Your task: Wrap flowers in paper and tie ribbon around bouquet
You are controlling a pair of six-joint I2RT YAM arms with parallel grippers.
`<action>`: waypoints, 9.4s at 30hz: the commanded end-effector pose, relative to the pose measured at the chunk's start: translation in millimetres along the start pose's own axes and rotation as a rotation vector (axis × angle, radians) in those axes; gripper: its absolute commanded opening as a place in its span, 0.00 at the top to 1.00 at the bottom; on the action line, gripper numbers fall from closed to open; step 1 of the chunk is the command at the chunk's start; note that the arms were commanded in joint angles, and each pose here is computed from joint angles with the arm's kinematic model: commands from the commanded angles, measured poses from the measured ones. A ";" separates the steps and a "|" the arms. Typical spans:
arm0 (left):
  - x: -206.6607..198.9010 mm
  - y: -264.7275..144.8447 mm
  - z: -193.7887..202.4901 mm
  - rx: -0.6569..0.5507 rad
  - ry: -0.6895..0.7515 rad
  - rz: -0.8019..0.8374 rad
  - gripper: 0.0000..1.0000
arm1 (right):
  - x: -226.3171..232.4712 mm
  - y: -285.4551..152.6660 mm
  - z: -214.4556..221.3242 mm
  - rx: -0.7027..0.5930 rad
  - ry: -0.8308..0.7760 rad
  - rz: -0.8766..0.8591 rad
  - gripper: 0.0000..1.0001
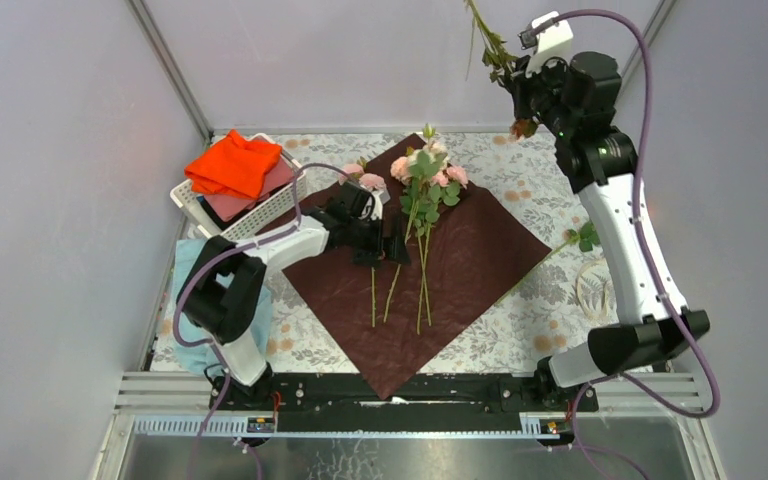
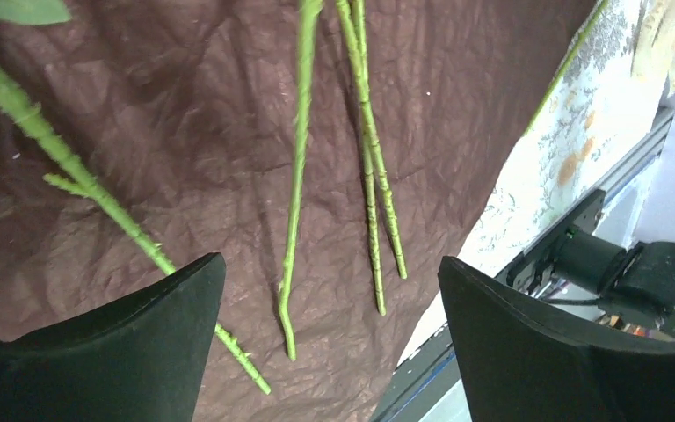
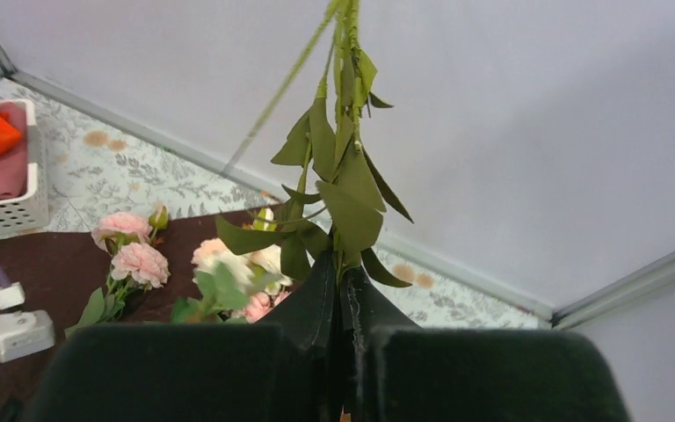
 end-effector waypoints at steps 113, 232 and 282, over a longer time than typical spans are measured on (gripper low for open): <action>59.0 -145.2 -77.7 -0.465 0.108 -0.175 0.01 | -168.1 -53.7 363.1 0.694 0.709 0.933 0.07; 69.5 -117.7 2.3 -0.053 0.515 -0.008 0.07 | 258.6 -213.1 368.7 0.343 -0.937 -1.460 0.24; 73.0 -114.3 14.5 -0.037 0.517 -0.004 0.05 | 284.5 -181.8 384.9 0.304 -1.159 -1.520 0.30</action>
Point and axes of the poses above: each gripper's point midway between its finger pads, its own y axis out along the fingers, its own x axis along the line the jaws close on, z = x × y, the point moved 6 cm from there along -y, back along the fingers, and after that the axes turned 9 degrees about y, right-handed, at the moved point
